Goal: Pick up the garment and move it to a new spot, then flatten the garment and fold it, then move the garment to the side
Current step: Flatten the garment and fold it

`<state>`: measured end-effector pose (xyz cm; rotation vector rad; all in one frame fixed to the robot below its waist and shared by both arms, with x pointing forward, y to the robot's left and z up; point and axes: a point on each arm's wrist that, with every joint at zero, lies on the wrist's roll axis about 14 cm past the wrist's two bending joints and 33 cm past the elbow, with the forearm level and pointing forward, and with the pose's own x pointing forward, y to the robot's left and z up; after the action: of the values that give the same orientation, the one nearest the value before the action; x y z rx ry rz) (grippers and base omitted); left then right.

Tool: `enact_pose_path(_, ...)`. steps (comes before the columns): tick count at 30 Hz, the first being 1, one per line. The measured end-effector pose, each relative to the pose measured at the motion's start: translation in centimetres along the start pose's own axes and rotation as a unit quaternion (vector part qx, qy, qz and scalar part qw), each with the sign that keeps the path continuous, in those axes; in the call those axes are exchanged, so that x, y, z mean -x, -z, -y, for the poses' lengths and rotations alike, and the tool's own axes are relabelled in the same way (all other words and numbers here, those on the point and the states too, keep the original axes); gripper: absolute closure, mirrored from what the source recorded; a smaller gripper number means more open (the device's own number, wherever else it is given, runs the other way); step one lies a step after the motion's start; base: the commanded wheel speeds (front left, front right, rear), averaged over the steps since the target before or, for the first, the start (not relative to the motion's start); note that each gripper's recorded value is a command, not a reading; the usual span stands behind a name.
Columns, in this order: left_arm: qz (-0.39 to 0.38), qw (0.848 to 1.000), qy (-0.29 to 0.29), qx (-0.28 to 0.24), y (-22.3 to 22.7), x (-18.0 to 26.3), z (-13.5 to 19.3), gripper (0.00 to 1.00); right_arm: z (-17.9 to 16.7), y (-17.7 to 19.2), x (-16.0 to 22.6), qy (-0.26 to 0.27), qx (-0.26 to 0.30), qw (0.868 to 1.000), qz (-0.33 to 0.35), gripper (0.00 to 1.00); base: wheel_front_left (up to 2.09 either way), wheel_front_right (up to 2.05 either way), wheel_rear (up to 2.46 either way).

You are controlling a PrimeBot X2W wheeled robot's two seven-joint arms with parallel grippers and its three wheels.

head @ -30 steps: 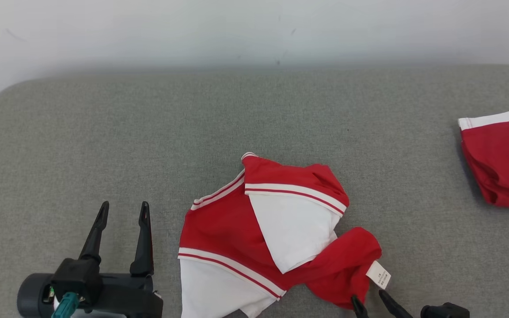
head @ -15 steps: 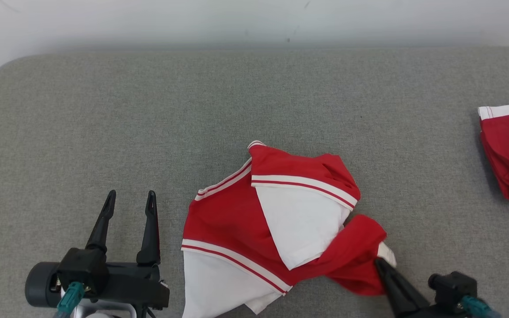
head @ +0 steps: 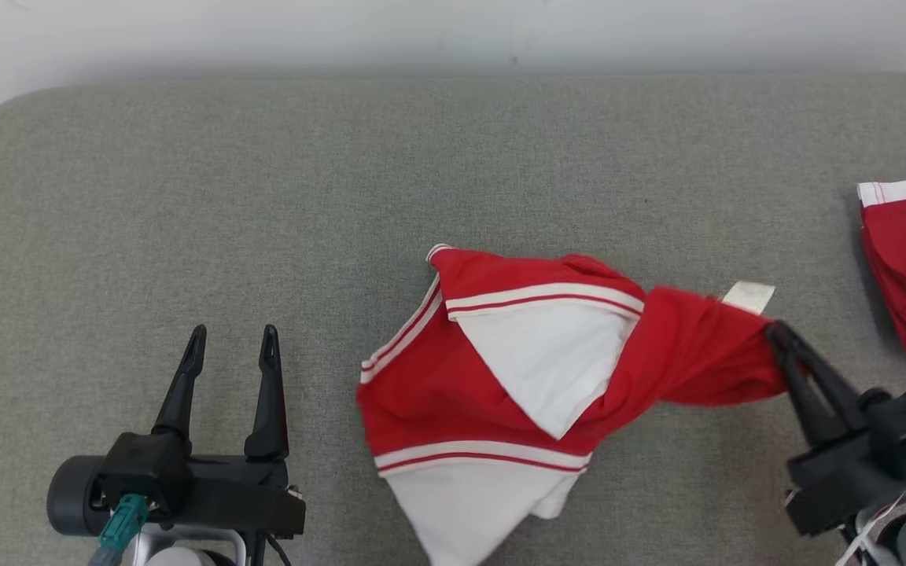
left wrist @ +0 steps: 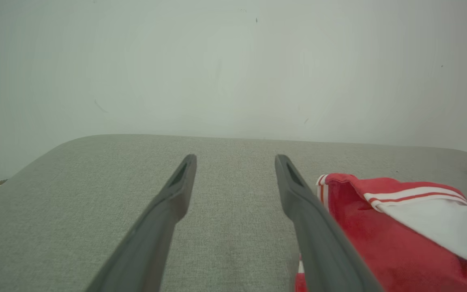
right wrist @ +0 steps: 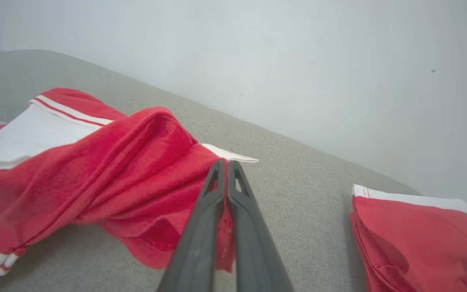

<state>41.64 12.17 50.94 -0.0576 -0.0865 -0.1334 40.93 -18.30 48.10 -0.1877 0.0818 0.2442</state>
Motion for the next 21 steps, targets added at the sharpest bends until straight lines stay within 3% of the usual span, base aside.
enact_pose_path(4, -0.001, 1.000, -0.002, 0.004, 0.1, -0.1, -0.1, 0.00, 1.2, 2.1, -0.3, 0.013, -0.006, 0.999, -0.032, 1.00, 0.00, 0.00, 0.00)
enact_pose_path(12, -0.001, 1.000, -0.005, 0.009, 0.2, -0.1, 0.0, 0.00, -0.8, 8.3, 1.3, 0.020, -0.086, 0.989, -0.116, 1.00, 0.00, 0.00, 0.00)
enact_pose_path(13, -0.001, 1.000, -0.003, 0.008, 0.2, -0.1, 0.1, 0.00, -1.0, 8.7, 1.5, 0.025, -0.098, 0.987, -0.123, 0.95, 0.00, 0.00, 0.00)
enact_pose_path(14, 0.000, 1.000, 0.000, 0.008, 0.1, -0.2, 0.1, 0.00, -0.9, 8.8, 1.5, 0.029, -0.105, 0.987, -0.121, 0.41, 0.00, 0.00, 0.00)
enact_pose_path(15, 0.000, 1.000, 0.000, 0.008, 0.1, -0.2, 0.2, 0.00, -0.8, 8.7, 1.6, 0.035, -0.113, 0.986, -0.115, 0.41, 0.00, 0.00, 0.00)
enact_pose_path(16, 0.000, 1.000, 0.000, 0.008, 0.1, -0.1, 0.2, 0.00, -0.8, 8.7, 1.6, 0.042, -0.123, 0.985, -0.112, 0.00, 0.00, 0.00, 0.00)
enact_pose_path(21, -0.001, 1.000, 0.001, 0.005, 0.1, 0.3, 0.1, 0.00, -0.2, 7.9, 2.4, 0.069, -0.149, 0.983, -0.085, 0.00, 0.00, 0.00, 0.00)
